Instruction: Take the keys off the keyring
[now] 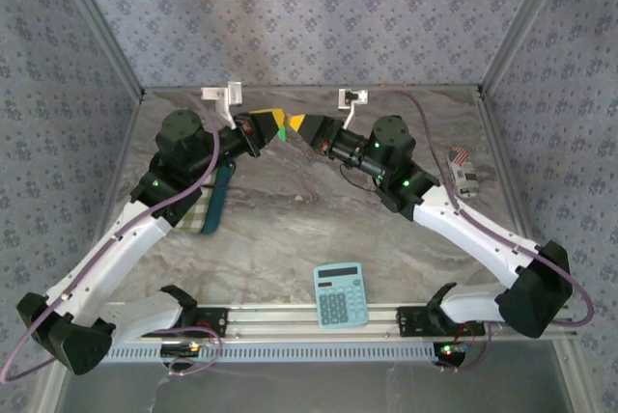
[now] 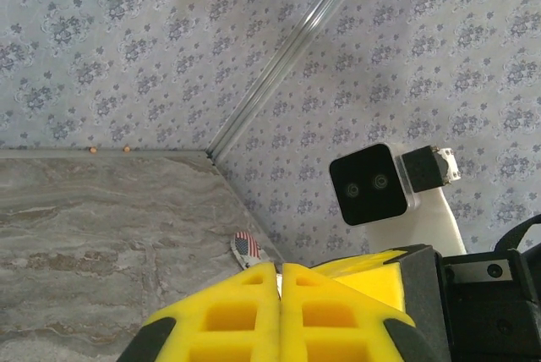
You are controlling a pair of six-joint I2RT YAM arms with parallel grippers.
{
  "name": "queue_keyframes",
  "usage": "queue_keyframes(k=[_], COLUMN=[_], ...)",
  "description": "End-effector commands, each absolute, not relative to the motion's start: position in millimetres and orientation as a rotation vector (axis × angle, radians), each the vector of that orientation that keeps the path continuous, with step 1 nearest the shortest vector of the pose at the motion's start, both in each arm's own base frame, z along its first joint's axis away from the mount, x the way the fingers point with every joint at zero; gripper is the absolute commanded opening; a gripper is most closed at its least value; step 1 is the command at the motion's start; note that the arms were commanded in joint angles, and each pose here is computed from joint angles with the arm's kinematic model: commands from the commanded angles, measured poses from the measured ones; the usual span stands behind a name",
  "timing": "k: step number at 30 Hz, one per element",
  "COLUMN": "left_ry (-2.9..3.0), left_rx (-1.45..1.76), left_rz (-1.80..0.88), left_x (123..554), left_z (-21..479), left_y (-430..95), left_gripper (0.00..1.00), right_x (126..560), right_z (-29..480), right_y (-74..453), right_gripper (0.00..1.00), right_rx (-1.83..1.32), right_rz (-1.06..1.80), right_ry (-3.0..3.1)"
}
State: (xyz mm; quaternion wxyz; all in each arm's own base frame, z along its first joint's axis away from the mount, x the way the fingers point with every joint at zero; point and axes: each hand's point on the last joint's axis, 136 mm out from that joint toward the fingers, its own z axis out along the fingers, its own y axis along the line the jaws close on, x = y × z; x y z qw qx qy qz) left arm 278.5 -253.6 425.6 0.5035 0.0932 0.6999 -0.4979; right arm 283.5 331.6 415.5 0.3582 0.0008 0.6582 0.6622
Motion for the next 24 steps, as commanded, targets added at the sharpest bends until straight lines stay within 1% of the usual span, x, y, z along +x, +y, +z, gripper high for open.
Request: queue_keyframes(k=[1,7,14,24], left_ry=[1.685,1.693,1.684,1.695], left_rx=[0.425,0.41,0.436,0.457], left_rz=[-1.319,-1.274,-1.241,-1.144], left_x=[239,240,238,238], left_z=[425,417,414,404], left_y=[-274,-268,-273,-268], left_gripper=[0.0,0.0,0.0,0.0], right_x=[284,288,285,276], right_z=[438,439,445,458], right_y=[327,310,324,321], right_gripper=[0.0,0.0,0.0,0.0], right_rx=[0.027,0.079,0.064,0.051], right_rz=[1.763,1.727,1.812,1.887], right_ry=[1.611,1.582,1.579,1.526])
